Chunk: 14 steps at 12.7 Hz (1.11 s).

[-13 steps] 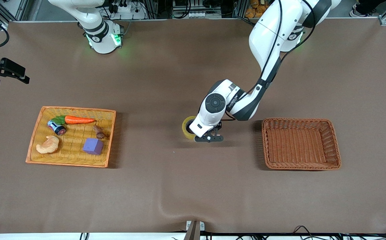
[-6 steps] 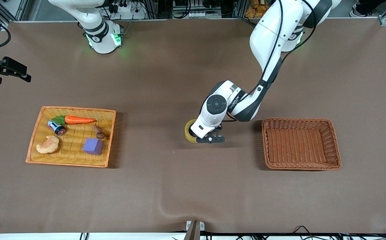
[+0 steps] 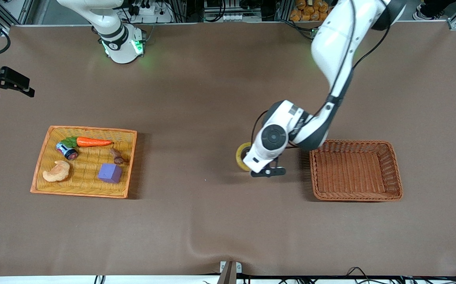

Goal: Transfer tape with both arms
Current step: 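Carry the tape roll with the left gripper into the wicker basket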

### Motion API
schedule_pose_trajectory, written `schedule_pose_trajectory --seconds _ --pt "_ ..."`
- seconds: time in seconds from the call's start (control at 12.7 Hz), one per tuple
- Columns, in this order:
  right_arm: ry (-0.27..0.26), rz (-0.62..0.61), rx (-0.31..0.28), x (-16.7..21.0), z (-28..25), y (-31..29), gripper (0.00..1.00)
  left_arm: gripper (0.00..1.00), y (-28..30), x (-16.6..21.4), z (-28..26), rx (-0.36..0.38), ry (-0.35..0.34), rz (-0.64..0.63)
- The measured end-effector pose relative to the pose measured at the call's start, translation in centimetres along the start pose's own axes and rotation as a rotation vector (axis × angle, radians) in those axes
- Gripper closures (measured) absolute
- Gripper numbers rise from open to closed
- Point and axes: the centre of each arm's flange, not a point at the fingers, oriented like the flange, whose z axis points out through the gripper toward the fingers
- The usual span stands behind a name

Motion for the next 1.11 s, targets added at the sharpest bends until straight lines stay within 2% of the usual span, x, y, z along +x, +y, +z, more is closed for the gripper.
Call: schedule_pose_trajectory --seconds 0.16,0.32,0.55,0.87,1.11 --pt "0.003 0.000 0.000 0.0 -0.1 0.0 0.00 0.78 -3.5 -0.2 -6.5 0.010 -0.004 0.032" --pt "0.018 0.002 -0.002 0.3 -0.1 0.0 0.00 0.78 -6.6 0.2 -10.4 0.007 0.024 0.090" --pt "0.030 0.013 -0.004 0.7 0.0 0.6 0.00 0.78 -11.8 3.0 -9.9 0.062 0.039 0.225" --pt "0.026 0.067 -0.004 0.6 0.2 2.4 0.00 0.78 -19.3 7.1 -7.7 0.073 0.032 0.411" --pt "0.024 0.084 -0.003 0.6 0.2 2.2 0.00 0.78 -24.4 10.0 -6.7 0.071 0.079 0.594"
